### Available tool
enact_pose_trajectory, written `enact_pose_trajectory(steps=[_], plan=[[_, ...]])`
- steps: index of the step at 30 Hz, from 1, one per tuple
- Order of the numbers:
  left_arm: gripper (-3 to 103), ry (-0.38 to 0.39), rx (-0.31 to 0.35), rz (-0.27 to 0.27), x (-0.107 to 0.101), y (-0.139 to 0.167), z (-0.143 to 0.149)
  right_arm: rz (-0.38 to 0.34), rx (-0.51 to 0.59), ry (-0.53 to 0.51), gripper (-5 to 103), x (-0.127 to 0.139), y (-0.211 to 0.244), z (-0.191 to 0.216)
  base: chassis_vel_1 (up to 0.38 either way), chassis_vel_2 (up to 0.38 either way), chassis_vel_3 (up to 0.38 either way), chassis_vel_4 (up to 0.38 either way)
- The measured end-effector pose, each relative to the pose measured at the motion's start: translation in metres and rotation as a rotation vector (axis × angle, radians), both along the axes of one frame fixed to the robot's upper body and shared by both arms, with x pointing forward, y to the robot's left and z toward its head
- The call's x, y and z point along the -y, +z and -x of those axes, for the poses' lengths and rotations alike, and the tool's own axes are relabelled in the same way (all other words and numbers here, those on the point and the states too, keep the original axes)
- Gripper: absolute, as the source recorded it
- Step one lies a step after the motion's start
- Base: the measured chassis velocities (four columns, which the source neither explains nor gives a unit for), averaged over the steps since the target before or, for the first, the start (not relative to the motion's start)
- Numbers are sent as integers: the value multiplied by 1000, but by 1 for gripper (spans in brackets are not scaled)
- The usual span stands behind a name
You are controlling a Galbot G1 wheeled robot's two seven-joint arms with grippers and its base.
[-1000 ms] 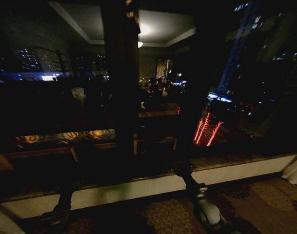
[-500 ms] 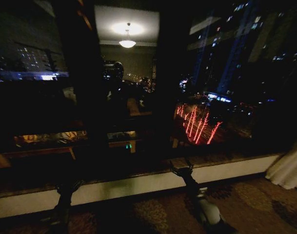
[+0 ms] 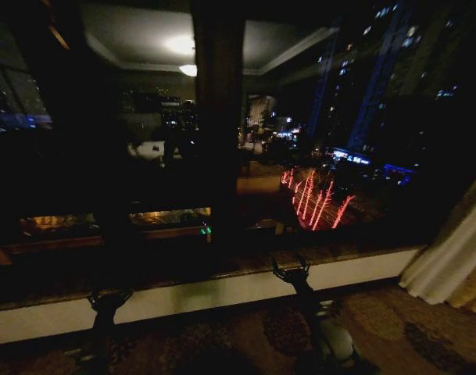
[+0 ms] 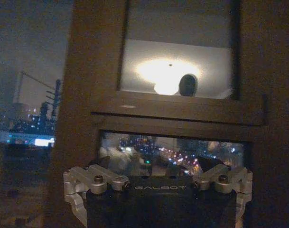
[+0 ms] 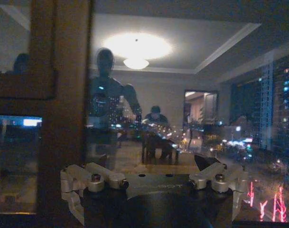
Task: Open the curtains by pulling them apart, changing their state from closed to fully open.
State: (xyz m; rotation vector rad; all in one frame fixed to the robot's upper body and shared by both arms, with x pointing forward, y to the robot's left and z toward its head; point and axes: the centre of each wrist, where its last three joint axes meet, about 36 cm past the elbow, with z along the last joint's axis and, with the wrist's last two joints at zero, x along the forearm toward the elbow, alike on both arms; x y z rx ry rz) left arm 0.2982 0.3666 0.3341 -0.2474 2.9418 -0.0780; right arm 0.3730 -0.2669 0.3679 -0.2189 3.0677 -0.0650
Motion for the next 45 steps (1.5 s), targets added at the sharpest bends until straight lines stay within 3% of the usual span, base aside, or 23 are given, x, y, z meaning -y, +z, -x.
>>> enact_pose_trajectory(steps=[23,45], plan=[[100,1,0,0,0,0,0,0,0,0,100,0,0,0,0,-94,16,83],[100,0,0,0,0,0,0,0,0,0,100,0,0,0,175,-405,-179,420]])
